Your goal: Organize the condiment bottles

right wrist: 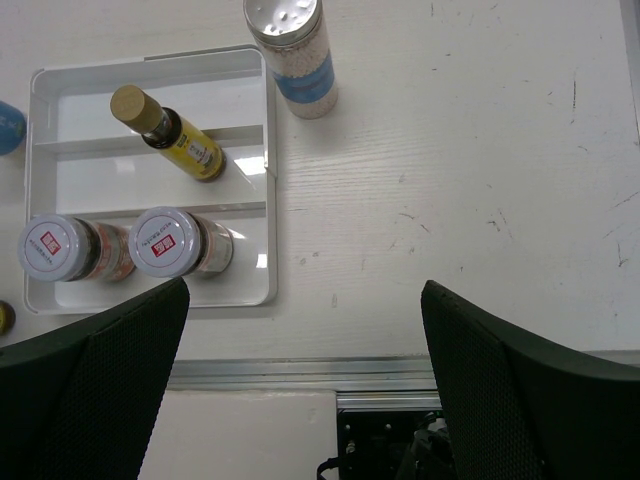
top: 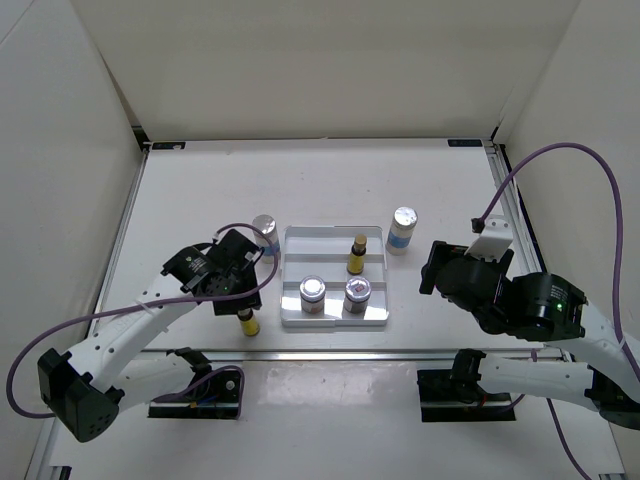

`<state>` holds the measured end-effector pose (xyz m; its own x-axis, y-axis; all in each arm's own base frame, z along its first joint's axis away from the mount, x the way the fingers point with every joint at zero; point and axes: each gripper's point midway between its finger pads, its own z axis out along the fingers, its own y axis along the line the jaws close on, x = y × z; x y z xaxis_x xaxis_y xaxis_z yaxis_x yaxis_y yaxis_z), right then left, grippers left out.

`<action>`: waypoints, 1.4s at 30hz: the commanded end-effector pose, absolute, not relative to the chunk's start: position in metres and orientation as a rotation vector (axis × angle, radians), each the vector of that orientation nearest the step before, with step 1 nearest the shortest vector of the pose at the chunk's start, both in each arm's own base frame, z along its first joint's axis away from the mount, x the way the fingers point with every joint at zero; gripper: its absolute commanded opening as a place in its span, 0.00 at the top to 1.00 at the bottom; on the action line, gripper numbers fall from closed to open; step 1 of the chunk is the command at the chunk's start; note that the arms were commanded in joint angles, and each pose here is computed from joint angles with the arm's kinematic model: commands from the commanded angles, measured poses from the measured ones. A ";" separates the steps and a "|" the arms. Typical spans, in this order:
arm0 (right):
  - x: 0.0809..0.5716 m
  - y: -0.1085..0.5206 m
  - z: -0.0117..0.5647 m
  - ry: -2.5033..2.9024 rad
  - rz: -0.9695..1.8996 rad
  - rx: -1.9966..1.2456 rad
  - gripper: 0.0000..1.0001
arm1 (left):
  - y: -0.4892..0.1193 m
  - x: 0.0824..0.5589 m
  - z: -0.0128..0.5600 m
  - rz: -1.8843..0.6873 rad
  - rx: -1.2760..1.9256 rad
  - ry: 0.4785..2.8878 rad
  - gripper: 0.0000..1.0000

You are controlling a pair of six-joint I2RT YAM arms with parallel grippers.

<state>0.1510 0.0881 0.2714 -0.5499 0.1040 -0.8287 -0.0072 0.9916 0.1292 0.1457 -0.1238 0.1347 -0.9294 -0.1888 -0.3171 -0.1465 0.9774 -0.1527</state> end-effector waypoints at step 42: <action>0.138 0.045 0.254 2.201 -0.071 -0.027 0.00 | -0.229 0.273 0.244 -0.278 0.082 2.612 0.88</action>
